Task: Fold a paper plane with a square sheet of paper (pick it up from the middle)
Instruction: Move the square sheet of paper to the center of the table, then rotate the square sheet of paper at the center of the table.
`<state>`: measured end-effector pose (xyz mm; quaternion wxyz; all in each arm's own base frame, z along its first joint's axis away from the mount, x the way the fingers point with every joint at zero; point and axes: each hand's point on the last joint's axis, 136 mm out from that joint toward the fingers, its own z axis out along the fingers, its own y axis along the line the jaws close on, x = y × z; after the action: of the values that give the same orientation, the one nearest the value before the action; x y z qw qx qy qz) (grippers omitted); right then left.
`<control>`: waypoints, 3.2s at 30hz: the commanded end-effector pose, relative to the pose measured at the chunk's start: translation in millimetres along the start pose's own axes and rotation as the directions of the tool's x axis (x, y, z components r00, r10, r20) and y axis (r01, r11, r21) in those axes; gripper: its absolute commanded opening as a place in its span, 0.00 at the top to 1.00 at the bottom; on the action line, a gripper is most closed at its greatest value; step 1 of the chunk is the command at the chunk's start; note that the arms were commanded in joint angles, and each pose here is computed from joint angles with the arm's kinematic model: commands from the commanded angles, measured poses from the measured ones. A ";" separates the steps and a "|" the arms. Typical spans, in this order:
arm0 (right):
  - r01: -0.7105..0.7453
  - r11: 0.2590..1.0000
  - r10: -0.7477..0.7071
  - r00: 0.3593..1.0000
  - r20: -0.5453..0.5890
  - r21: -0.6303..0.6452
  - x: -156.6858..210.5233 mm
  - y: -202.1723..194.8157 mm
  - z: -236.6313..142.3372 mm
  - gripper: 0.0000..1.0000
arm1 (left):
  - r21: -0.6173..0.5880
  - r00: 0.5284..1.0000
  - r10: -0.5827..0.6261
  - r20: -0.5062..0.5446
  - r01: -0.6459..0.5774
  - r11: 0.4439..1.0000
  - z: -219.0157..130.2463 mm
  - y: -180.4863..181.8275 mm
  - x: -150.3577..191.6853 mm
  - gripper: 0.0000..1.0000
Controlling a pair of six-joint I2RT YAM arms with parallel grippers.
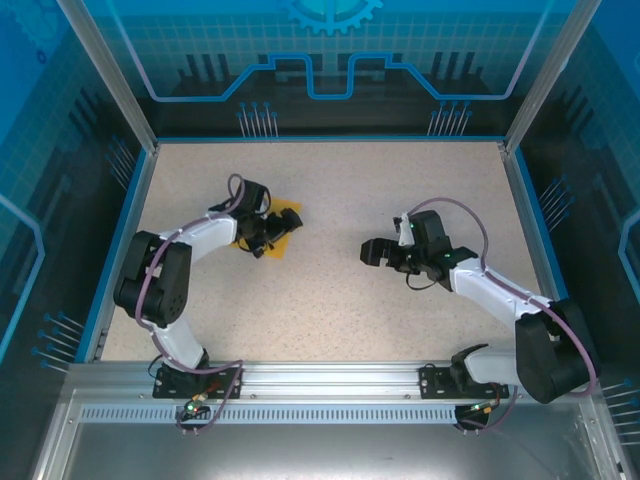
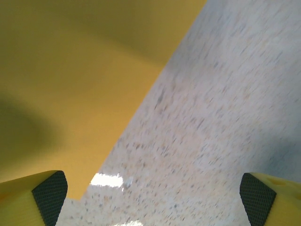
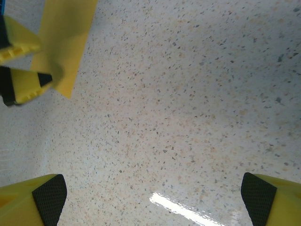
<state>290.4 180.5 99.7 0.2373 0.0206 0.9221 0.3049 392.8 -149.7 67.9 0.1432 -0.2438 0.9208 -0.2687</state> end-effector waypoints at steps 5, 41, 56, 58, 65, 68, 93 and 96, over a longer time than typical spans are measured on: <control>0.011 1.000 -0.011 1.000 -0.021 0.009 12.9 12.2 8.4 0.01 | -0.044 0.999 0.029 0.014 -0.029 0.999 1.8 12.3 -50.5 0.02; -0.082 0.971 0.082 0.997 0.007 0.223 70.9 -45.3 -30.6 0.00 | 0.030 0.990 -0.067 -0.126 0.072 0.997 36.0 -13.4 132.4 0.02; -0.007 0.999 0.009 0.998 -0.055 0.035 79.7 7.3 -34.4 0.01 | 0.089 0.988 0.152 -0.003 -0.151 0.985 -45.6 -42.1 112.2 0.01; 0.004 0.999 -0.002 0.999 -0.053 0.042 80.3 14.1 -32.1 0.01 | 0.091 0.990 0.143 0.003 -0.143 0.986 -50.9 -37.5 106.4 0.02; 0.026 0.998 -0.024 0.999 -0.044 0.053 71.1 43.6 -19.0 0.01 | 0.112 0.997 0.073 0.032 -0.076 0.991 -72.2 -11.8 75.6 0.01; 0.021 0.999 -0.019 0.999 -0.051 0.035 62.2 66.5 -3.1 0.01 | 0.113 0.998 0.039 0.046 -0.044 0.993 -77.9 4.8 63.8 0.02; 0.084 0.988 -0.032 0.935 -0.354 0.132 116.2 100.6 125.0 0.09 | 0.062 0.985 -0.015 0.173 0.004 0.998 -112.5 56.8 35.3 0.02; 0.108 0.978 -0.029 0.918 -0.395 0.177 122.6 75.4 115.4 0.09 | 0.060 0.985 -0.014 0.171 0.004 0.998 -112.2 61.2 40.5 0.01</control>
<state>236.2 358.0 29.0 0.0879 -0.0452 0.9665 0.2369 300.2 -82.1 121.9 0.2273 -0.2701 0.8929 -0.2794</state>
